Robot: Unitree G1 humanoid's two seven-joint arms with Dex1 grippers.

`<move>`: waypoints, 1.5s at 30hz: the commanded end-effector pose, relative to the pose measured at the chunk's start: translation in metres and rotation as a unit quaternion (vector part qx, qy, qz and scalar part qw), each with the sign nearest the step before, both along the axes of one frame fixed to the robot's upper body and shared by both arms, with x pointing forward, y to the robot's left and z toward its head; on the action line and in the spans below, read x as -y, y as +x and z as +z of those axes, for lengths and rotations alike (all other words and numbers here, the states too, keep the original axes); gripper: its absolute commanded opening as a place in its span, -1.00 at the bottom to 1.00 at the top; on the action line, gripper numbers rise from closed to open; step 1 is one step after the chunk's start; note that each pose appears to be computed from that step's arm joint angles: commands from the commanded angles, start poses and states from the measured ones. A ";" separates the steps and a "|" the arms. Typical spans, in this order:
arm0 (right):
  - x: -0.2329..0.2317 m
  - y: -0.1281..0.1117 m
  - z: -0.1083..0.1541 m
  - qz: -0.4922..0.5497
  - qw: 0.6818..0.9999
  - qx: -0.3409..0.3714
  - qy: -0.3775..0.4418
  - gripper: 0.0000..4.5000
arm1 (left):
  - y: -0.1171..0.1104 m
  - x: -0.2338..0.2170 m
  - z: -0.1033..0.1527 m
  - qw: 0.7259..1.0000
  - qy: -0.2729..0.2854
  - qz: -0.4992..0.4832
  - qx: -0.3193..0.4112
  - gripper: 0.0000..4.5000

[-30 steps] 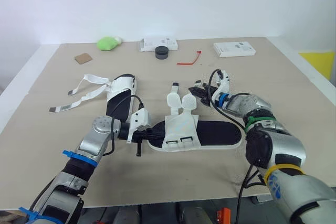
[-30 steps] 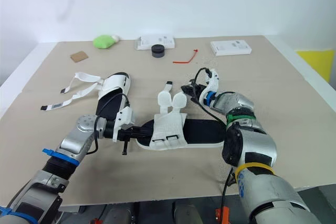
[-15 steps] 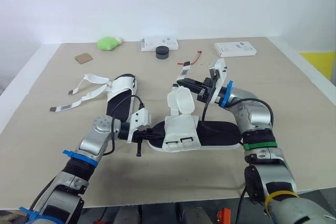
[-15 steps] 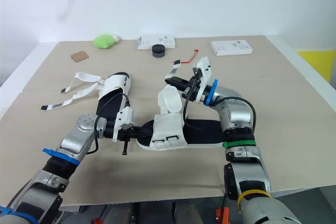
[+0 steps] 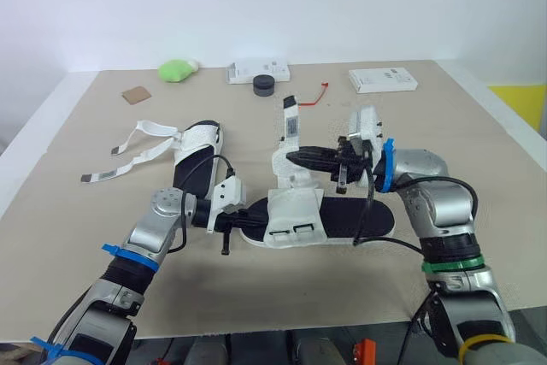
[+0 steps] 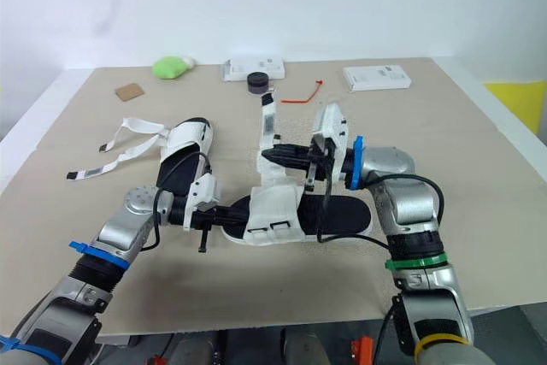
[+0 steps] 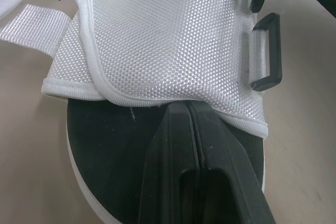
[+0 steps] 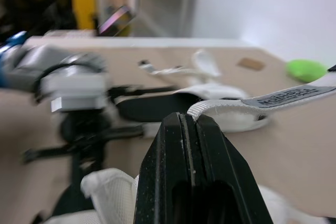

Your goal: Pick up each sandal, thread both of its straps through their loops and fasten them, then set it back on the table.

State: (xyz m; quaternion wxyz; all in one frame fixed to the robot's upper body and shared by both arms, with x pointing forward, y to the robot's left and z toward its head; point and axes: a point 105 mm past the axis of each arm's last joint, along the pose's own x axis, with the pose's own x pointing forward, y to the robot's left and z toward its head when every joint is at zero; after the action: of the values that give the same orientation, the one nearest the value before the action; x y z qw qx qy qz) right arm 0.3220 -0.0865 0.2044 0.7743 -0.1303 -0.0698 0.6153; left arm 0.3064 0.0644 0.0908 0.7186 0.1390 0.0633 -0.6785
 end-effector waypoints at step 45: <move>0.011 -0.072 -0.066 0.128 0.870 0.438 -0.188 -0.12 | -0.013 -0.005 -0.044 0.994 0.067 -0.011 -0.083 -1.00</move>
State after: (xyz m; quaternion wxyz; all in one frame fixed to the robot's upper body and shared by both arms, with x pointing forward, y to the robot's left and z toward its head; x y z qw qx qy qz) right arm 0.2500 -0.0989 0.1294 0.5370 -0.5195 -0.2913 0.5974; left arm 0.3058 0.0632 0.0911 0.7066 0.1351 0.0726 -0.6908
